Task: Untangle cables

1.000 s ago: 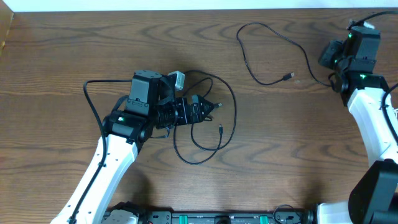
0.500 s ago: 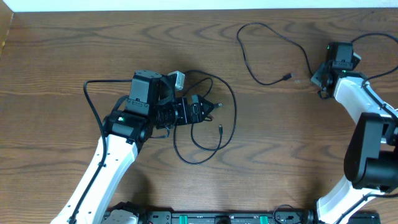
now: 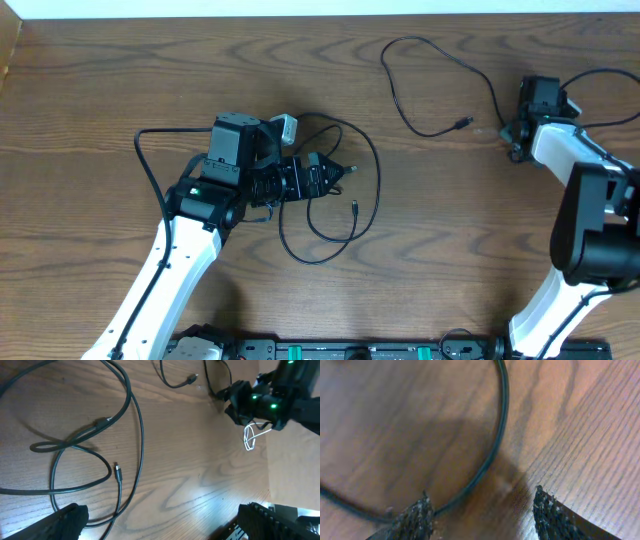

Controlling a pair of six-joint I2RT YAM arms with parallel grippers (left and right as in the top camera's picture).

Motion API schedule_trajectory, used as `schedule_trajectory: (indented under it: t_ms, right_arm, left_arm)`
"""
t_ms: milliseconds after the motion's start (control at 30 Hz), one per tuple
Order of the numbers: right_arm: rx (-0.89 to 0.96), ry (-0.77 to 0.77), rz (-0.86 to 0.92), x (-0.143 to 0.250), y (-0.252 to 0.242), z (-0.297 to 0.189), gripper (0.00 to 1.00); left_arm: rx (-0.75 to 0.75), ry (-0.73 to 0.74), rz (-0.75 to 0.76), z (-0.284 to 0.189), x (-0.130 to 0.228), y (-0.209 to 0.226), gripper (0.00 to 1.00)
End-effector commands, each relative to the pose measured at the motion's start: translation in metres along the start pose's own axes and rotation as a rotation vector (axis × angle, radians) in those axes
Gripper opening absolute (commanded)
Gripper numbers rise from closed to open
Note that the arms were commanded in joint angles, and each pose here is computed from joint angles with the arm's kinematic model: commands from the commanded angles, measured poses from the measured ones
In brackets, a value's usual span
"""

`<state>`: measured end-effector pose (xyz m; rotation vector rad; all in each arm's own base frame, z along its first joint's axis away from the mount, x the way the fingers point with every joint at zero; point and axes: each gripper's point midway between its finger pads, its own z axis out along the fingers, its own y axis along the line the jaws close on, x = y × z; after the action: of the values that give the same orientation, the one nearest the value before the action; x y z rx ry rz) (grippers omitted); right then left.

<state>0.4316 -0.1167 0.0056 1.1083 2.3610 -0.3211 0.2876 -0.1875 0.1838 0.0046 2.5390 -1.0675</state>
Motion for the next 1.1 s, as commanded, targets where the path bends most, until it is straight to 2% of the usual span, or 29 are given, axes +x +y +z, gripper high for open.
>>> schedule_trajectory:
  t_ms: [0,267,367,533,733,900,1067]
  right_arm:
    - [0.078,-0.019,0.052,0.001,-0.013,0.009,0.61]
    - [0.077,0.006,0.131,0.009,-0.013,0.012,0.61]
    - [0.077,0.007,0.196,0.010,-0.013,0.012,0.68]
    - [0.014,-0.017,0.237,0.000,0.000,0.012,0.72]
    - [0.013,-0.060,0.220,-0.015,0.003,0.009,0.72]
    - [0.013,-0.110,0.242,-0.029,0.003,0.008,0.77]
    - [-0.001,-0.133,0.247,-0.037,0.004,0.009,0.73]
  left_arm:
    - [-0.003,-0.014,0.009,-0.003,-0.004,-0.001,1.00]
    - [-0.003,-0.014,0.009,-0.003,-0.004,-0.001,1.00]
    - [-0.003,-0.014,0.008,-0.003,-0.004,-0.001,1.00]
    - [-0.003,-0.014,0.009,-0.003,-0.004,-0.001,1.00]
    - [-0.003,-0.014,0.008,-0.003,-0.004,-0.001,1.00]
    - [-0.003,-0.014,0.009,-0.003,-0.004,-0.001,1.00]
    - [-0.003,-0.014,0.008,-0.003,-0.004,-0.001,1.00]
